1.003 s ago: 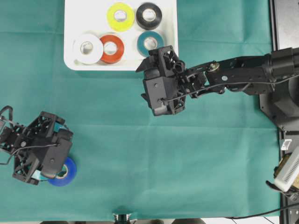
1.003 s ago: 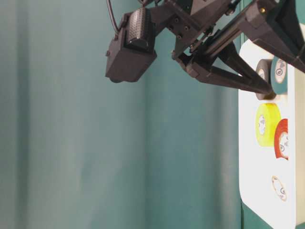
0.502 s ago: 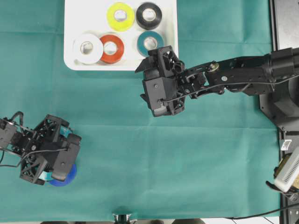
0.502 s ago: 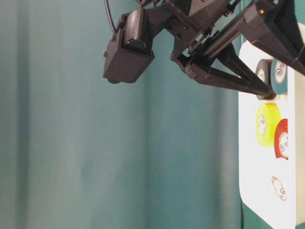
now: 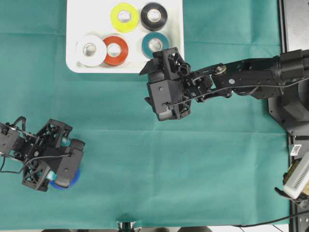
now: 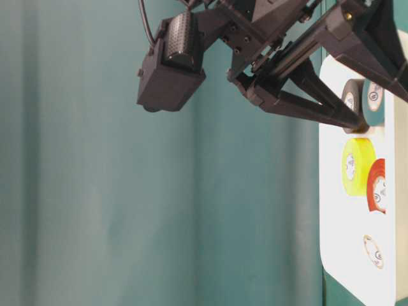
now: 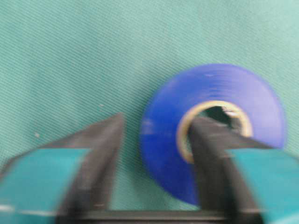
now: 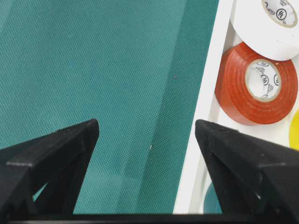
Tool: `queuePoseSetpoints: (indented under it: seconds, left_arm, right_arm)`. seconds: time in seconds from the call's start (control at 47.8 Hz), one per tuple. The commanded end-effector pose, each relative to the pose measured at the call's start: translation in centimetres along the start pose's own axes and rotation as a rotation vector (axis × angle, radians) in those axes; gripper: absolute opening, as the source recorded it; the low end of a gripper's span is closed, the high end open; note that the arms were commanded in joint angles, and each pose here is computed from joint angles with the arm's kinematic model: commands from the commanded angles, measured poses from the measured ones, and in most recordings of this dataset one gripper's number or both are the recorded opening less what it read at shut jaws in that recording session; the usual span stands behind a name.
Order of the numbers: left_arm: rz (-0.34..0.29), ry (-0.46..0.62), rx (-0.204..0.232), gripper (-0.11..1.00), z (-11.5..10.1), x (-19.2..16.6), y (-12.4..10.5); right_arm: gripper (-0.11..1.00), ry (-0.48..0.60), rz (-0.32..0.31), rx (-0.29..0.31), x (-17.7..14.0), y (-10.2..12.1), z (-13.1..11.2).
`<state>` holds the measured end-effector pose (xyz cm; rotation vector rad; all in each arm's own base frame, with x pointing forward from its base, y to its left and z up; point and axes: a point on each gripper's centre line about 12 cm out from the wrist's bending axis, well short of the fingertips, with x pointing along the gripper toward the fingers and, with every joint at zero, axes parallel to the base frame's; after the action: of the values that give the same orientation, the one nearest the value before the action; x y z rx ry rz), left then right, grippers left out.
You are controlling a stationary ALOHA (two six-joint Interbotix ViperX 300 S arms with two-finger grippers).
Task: Put the tape alternately from left to right into the white case.
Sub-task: 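Grasp the blue tape roll with the left gripper and lift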
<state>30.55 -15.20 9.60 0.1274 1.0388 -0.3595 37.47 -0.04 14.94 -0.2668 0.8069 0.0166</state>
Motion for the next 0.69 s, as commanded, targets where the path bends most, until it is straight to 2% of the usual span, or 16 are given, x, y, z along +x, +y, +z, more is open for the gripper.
queuePoseSetpoints:
  seconds: [0.0, 0.042, 0.376, 0.669]
  left_arm:
    - [-0.01, -0.045, 0.005, 0.3, 1.2, -0.9, -0.4]
    - [-0.01, -0.045, 0.004, 0.26, 1.2, -0.9, -0.4]
    - [-0.011, -0.05, 0.004, 0.26, 1.4, -1.1, -0.4]
    - [-0.036, -0.139, 0.021, 0.26, 3.7, -3.8, -1.6]
  right_arm:
    - [0.75, -0.054, -0.007, 0.007, -1.0, -0.3, 1.6]
    - [0.75, -0.054, -0.007, 0.007, -1.0, -0.3, 1.6]
    - [0.75, -0.052, -0.007, 0.006, -1.0, -0.3, 1.6]
    - [0.75, -0.052, -0.007, 0.006, -1.0, -0.3, 1.6]
